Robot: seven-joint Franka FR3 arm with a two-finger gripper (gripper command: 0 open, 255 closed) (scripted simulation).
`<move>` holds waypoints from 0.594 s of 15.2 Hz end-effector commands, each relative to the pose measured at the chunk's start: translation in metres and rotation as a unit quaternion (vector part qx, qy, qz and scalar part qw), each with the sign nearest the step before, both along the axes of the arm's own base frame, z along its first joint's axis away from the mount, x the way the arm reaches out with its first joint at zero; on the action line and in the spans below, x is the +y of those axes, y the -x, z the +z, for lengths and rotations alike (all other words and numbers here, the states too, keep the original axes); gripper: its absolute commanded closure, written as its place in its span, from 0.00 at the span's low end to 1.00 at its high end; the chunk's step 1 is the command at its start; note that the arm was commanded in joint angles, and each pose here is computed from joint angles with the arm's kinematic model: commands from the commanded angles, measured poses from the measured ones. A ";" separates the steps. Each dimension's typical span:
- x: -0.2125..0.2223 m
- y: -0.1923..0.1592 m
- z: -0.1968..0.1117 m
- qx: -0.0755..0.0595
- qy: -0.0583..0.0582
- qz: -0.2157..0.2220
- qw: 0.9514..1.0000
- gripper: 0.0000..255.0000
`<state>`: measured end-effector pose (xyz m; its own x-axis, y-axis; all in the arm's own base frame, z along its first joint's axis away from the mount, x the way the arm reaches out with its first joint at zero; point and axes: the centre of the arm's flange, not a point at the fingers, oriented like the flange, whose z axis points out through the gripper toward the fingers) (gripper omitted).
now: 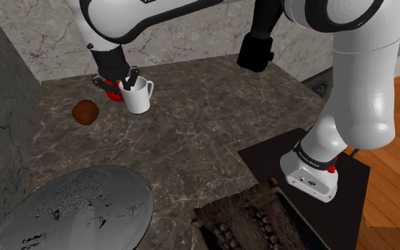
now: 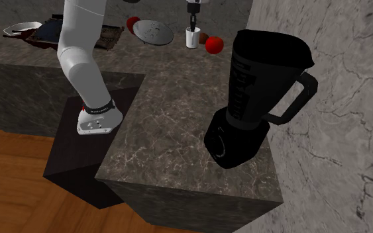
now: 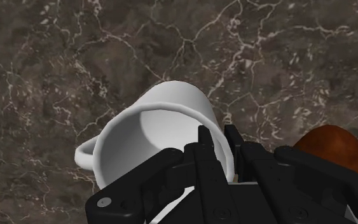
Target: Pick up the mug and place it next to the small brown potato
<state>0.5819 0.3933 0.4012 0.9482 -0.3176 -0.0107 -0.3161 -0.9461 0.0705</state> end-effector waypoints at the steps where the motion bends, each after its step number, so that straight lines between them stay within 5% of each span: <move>1: -0.001 0.001 -0.010 0.000 0.000 0.000 1.000 1.00; 9: -0.001 0.001 -0.041 0.000 0.000 0.000 1.000 1.00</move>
<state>0.5804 0.3925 0.3615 0.9482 -0.3175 -0.0107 -0.3161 -0.9461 0.0705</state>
